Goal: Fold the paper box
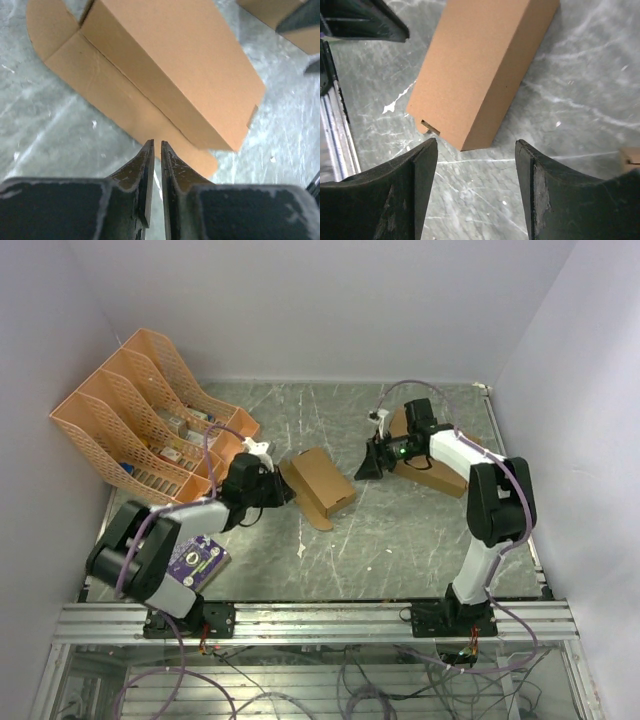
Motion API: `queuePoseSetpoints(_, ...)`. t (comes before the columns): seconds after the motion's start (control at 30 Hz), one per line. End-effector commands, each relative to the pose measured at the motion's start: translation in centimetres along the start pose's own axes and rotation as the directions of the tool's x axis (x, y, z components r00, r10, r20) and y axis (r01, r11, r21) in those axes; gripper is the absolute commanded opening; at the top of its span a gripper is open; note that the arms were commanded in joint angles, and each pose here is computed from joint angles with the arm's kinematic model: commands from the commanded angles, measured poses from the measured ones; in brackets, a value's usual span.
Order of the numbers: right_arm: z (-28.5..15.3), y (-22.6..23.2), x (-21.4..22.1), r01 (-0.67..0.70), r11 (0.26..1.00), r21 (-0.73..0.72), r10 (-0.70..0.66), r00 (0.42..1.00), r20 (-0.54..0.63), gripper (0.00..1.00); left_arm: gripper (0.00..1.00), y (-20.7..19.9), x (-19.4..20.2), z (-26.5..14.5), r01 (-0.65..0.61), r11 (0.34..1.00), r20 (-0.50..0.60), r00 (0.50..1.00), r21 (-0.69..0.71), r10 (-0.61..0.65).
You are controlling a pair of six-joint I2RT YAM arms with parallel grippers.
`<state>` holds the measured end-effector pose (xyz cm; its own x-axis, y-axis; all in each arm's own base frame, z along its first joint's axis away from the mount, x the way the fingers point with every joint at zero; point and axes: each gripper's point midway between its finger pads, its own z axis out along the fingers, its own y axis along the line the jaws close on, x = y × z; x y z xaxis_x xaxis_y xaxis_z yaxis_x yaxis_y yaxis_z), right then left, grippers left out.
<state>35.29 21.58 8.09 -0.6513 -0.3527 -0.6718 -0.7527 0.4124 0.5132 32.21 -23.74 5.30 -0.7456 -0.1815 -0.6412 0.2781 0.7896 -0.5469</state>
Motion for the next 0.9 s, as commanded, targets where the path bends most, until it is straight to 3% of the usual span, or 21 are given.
queuePoseSetpoints(0.0, -2.5, 2.7, -4.0, 0.24, 0.97, -0.033, -0.236, 0.968, 0.081, 0.63, 0.25, -4.6, -1.1, -3.9, -0.181, 0.974, 0.142, 0.977, 0.134, 0.161)
queuePoseSetpoints(0.13, -2.1, 6.5, -3.4, 0.459, 0.875, -0.156, -0.445, 0.888, 0.117, 0.65, 0.38, -11.3, 0.6, -6.9, -0.465, 0.856, 0.291, 0.871, 0.225, 0.396)
queuePoseSetpoints(0.2, -2.8, 8.1, -3.0, 0.627, 0.759, -0.177, -0.6, 0.779, 0.185, 0.72, 0.48, -12.5, 1.4, -8.1, -0.557, 0.8, 0.383, 0.804, 0.222, 0.454)
queuePoseSetpoints(0.23, -3.1, 8.7, -2.7, 0.707, 0.686, -0.172, -0.671, 0.706, 0.224, 0.8, 0.56, -12.4, 1.9, -8.6, -0.584, 0.782, 0.431, 0.777, 0.22, 0.459)
queuePoseSetpoints(0.27, -3.4, 9.2, -2.3, 0.791, 0.591, -0.156, -0.747, 0.61, 0.263, 0.94, 0.66, -12.3, 2.2, -9.2, -0.609, 0.763, 0.491, 0.743, 0.217, 0.454)
queuePoseSetpoints(0.3, -3.5, 9.6, -1.6, 0.85, 0.507, -0.143, -0.803, 0.526, 0.279, 0.99, 0.7, -12.2, 2.5, -9.8, -0.626, 0.748, 0.543, 0.716, 0.221, 0.439)
queuePoseSetpoints(0.33, -3.6, 9.8, -1.6, 0.893, 0.435, -0.118, -0.844, 0.45, 0.291, 0.99, 0.75, -12.1, 2.9, -10.1, -0.653, 0.726, 0.586, 0.682, 0.217, 0.438)
queuePoseSetpoints(0.37, -3.4, 9.7, -1.6, 0.905, 0.412, -0.108, -0.856, 0.425, 0.293, 1.0, 0.76, -12.7, 3.1, -10.5, -0.688, 0.689, 0.628, 0.646, 0.23, 0.435)
queuePoseSetpoints(0.43, -2.8, 9.5, -1.6, 0.917, 0.381, -0.119, -0.873, 0.399, 0.281, 1.0, 0.76, -13.3, 4.9, -9.7, -0.734, 0.632, 0.622, 0.621, 0.249, 0.476)
queuePoseSetpoints(0.5, -2.5, 9.3, -1.4, 0.928, 0.35, -0.131, -0.886, 0.373, 0.275, 0.99, 0.76, -14.6, 7.7, -8.8, -0.81, 0.538, 0.619, 0.551, 0.235, 0.56)
queuePoseSetpoints(0.57, -2.2, 8.7, -1.0, 0.936, 0.329, -0.126, -0.9, 0.351, 0.259, 0.98, 0.77, -13.9, 9.0, -7.5, -0.86, 0.488, 0.603, 0.469, 0.147, 0.645)
queuePoseSetpoints(0.73, -0.9, 7.2, 0.7, 0.944, 0.31, -0.11, -0.927, 0.326, 0.186, 0.91, 0.73, -11.1, 9.6, -5.1, -0.882, 0.471, 0.577, 0.391, 0.012, 0.717)
queuePoseSetpoints(0.87, -0.3, 6.3, 1.3, 0.935, 0.333, -0.124, -0.922, 0.35, 0.165, 0.85, 0.71, -9.9, 9.2, -3.3, -0.873, 0.485, 0.534, 0.382, -0.061, 0.754)
